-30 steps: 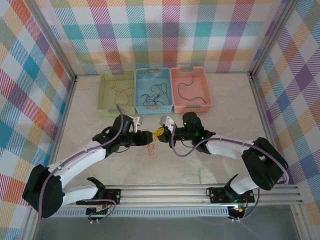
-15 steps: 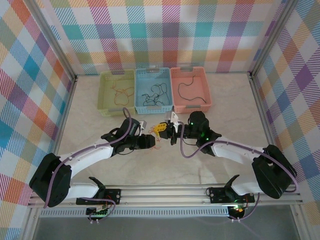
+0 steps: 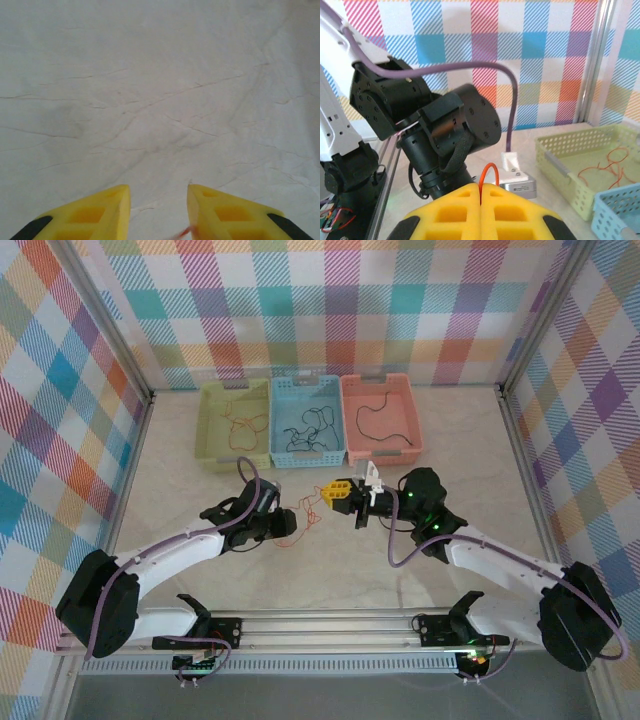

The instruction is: Untangle the cables

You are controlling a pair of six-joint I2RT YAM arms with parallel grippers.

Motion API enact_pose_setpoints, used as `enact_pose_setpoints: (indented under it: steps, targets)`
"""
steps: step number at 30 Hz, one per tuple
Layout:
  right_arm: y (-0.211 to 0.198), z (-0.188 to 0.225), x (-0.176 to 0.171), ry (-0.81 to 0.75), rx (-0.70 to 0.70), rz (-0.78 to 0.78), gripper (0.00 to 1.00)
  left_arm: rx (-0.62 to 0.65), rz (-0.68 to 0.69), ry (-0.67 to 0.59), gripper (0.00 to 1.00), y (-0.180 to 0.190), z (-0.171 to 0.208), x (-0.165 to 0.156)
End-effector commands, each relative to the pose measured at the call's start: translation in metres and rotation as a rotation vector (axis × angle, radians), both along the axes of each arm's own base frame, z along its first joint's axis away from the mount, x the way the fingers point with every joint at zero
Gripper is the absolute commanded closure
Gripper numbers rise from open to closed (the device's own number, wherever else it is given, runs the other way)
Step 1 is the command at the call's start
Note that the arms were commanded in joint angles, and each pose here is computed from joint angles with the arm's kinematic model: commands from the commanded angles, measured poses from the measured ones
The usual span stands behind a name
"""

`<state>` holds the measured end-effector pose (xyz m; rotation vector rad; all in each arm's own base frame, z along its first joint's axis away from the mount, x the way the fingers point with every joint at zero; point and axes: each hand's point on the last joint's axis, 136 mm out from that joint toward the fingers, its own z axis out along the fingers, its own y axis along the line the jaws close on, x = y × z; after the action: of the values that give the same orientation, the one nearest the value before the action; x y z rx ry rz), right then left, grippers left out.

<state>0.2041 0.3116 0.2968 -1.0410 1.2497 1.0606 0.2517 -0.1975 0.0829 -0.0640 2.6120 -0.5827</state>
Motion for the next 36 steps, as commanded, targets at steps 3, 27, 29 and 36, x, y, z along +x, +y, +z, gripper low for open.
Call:
enact_pose_setpoints:
  steps: [3, 27, 29, 36]
  targets:
    - [-0.019, 0.026, -0.006, -0.051, 0.066, -0.05, 1.0, 0.102, 0.059, -0.031, 0.68, 0.024, 0.006, -0.001]
    - [-0.053, 0.025, 0.026, -0.043, 0.065, -0.307, 1.0, 0.083, 0.158, -0.15, 0.75, 0.069, 0.058, -0.011]
    - [-0.048, 0.022, 0.024, -0.026, 0.056, -0.268, 1.0, 0.019, 0.096, -0.15, 0.65, 0.056, 0.064, -0.015]
    - [-0.038, 0.016, 0.023, 0.002, 0.033, -0.213, 1.0, -0.116, -0.099, -0.058, 0.42, 0.019, 0.082, -0.038]
